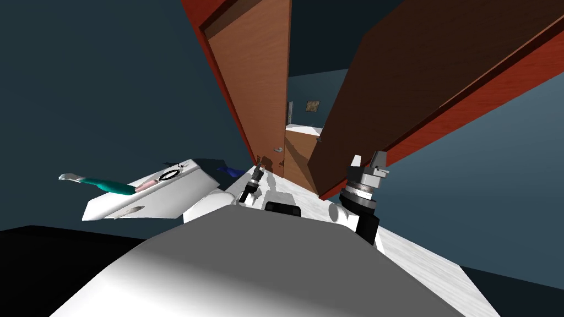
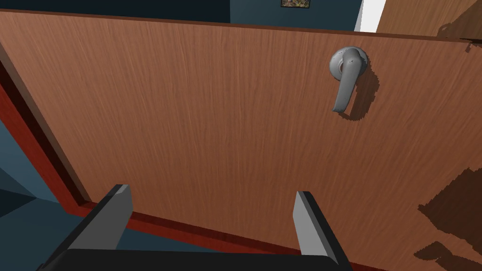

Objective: Push the door open

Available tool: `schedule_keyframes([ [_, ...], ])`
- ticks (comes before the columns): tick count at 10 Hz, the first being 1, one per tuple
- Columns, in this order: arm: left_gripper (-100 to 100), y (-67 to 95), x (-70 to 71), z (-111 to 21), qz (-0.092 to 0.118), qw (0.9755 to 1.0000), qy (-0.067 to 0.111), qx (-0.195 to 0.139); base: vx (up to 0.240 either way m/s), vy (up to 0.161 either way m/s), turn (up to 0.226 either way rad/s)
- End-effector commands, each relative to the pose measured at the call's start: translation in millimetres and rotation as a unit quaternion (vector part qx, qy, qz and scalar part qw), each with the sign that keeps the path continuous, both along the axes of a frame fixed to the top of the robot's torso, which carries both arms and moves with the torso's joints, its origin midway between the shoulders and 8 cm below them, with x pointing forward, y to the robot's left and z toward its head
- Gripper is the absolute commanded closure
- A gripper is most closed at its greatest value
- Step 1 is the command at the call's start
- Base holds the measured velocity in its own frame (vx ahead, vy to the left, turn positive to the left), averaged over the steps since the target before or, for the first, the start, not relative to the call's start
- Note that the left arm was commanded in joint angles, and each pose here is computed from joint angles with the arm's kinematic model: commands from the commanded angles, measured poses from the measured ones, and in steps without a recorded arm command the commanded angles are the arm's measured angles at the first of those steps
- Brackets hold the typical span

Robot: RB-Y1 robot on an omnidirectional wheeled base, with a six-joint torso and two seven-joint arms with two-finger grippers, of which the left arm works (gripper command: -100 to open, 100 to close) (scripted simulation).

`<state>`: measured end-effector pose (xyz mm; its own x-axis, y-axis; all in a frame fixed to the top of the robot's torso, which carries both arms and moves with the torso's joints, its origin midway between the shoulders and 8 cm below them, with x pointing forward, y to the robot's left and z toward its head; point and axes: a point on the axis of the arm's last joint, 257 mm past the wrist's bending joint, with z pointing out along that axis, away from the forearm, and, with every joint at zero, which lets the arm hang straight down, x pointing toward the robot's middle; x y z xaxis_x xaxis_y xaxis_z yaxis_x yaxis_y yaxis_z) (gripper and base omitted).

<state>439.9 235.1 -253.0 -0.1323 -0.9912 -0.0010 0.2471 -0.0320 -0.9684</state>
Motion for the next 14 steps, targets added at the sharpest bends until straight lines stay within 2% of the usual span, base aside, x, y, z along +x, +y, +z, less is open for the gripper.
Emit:
schedule_keyframes([
  [1, -100, -0.6, -1.2, -9.7, -0.004, 1.0, 0.008, 0.0, 0.095, 0.019, -0.052],
  [6, -100, 1.2, -3.0, -38.9, -0.013, 0.9994, 0.032, 0.003, 0.098, 0.012, -0.062],
  [7, -100, 2.5, -4.2, -49.9, -0.017, 0.999, 0.041, 0.004, 0.131, 0.019, -0.107],
  [10, -100, 4.7, -6.3, -65.1, -0.021, 0.9983, 0.054, 0.006, 0.125, 0.015, -0.057],
  [11, -100, 6.5, -7.8, -74.6, -0.023, 0.9977, 0.063, 0.007, 0.117, 0.023, -0.101],
  [14, -100, 10.5, -11.2, -91.7, -0.027, 0.9965, 0.078, 0.01, 0.133, 0.034, -0.067],
])
